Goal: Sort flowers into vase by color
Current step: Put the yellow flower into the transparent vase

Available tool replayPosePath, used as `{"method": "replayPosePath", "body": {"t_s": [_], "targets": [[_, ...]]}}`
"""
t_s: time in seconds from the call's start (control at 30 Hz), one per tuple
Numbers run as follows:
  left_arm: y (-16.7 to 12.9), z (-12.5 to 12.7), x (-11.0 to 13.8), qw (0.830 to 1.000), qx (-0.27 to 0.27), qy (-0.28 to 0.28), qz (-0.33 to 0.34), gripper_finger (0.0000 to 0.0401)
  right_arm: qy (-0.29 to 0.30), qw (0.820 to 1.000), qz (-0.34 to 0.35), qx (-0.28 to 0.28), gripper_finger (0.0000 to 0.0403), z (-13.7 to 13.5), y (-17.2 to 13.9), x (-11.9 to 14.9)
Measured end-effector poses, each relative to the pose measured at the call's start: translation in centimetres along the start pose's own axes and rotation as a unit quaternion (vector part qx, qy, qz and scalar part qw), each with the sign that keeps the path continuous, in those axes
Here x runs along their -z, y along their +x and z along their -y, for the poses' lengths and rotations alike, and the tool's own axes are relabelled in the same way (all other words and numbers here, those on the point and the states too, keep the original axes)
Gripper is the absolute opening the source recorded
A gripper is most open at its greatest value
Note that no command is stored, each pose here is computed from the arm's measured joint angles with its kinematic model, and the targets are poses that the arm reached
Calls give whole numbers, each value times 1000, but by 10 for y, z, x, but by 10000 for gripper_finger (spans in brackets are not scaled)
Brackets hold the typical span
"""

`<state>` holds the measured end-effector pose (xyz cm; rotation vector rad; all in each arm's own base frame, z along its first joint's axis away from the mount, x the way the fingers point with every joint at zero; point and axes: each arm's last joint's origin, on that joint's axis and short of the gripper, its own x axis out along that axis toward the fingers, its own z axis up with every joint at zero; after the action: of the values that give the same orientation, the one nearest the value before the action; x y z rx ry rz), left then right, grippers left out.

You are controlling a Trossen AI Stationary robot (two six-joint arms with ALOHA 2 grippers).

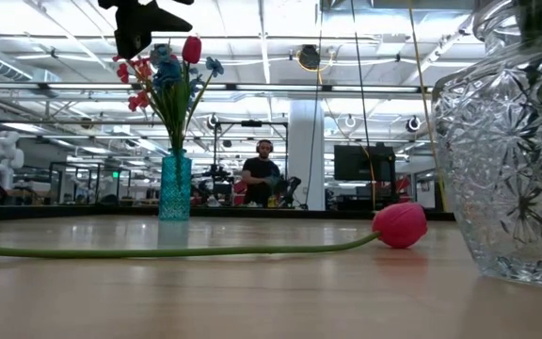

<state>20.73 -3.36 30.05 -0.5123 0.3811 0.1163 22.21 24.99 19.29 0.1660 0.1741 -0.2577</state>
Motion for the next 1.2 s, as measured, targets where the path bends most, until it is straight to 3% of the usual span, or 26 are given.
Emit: {"method": "replayPosePath", "body": {"t_s": [0.6,0.97,1.2], "targets": [[0,0,0,1000,1,-2,2,162,11,999,-30,-31,11,-1,0,3],[0,0,0,1000,1,-10,2,162,2,997,-40,-60,83,-1,-5,-5],[0,0,0,1000,1,-14,2,162,-15,996,-38,-84,95,1,-14,-20]]}}
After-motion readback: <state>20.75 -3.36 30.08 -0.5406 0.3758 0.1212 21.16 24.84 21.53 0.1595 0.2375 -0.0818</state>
